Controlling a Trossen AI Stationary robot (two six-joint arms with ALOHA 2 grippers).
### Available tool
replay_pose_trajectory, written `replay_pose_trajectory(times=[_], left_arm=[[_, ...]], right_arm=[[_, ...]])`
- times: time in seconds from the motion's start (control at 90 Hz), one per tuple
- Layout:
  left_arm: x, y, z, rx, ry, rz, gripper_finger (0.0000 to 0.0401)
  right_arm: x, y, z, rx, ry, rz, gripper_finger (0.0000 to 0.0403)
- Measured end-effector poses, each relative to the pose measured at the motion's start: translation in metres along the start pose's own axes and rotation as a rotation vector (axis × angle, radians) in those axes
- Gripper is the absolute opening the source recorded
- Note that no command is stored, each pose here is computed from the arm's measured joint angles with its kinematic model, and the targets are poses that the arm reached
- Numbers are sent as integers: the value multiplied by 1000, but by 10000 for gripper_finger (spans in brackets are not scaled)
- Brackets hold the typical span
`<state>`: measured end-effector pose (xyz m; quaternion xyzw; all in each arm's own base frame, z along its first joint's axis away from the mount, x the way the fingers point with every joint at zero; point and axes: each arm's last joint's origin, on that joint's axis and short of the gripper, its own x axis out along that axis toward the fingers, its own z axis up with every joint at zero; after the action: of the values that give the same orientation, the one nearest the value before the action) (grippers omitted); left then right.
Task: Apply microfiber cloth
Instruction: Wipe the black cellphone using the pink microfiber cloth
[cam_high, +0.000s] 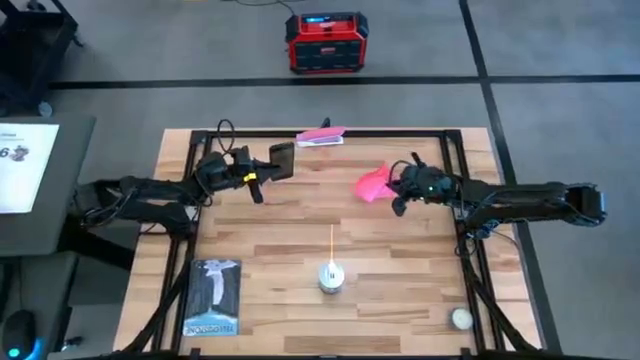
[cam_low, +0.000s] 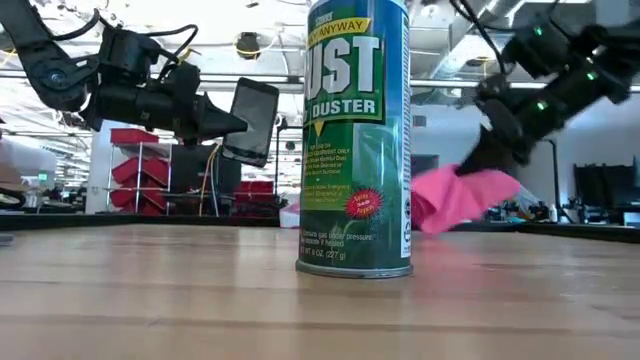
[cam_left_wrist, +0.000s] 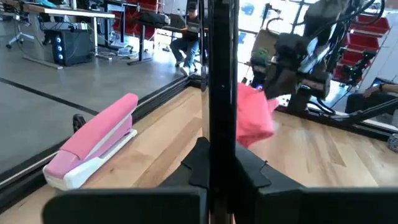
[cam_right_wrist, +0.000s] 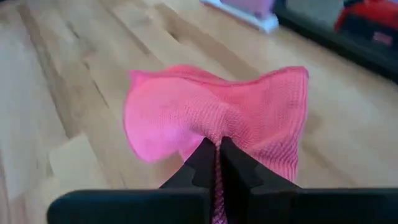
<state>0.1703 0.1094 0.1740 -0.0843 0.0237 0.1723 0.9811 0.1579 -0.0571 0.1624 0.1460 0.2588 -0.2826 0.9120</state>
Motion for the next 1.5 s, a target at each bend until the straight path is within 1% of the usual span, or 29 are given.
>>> replay_pose_trajectory(times=[0.1,0.3,0.4,0.456,0.511,0.578,0.722,0.9,1.056,1.3,1.422,1.5], left_arm=[[0,1,0,-3,2,-2,5],[-1,2,-1,-5,9,-6,5],[-1,2,-1,-5,10,-6,5],[-1,2,-1,-3,10,-6,5],[-1,2,-1,-3,11,-5,5],[-1,2,-1,-3,12,-5,5],[-1,2,-2,-24,28,-4,5],[-1,1,-3,-81,35,-26,5],[-1,1,-7,-149,76,-37,5],[1,-11,-13,-226,147,-94,5],[2,-19,-16,-242,172,-123,5],[3,-21,-18,-232,187,-106,5]], right_arm=[[0,0,-13,44,46,51,0],[-3,13,-34,105,125,146,0],[-4,17,-50,144,175,169,0],[-5,18,-58,152,191,160,0],[-5,17,-64,151,180,139,0],[-5,17,-66,167,135,116,1],[-5,19,-61,157,75,141,14],[-5,23,-52,145,-10,184,56],[-6,24,-49,143,-43,196,102],[-6,25,-45,131,-85,202,178],[-7,27,-41,96,-125,217,202],[-7,27,-40,78,-144,208,210]])
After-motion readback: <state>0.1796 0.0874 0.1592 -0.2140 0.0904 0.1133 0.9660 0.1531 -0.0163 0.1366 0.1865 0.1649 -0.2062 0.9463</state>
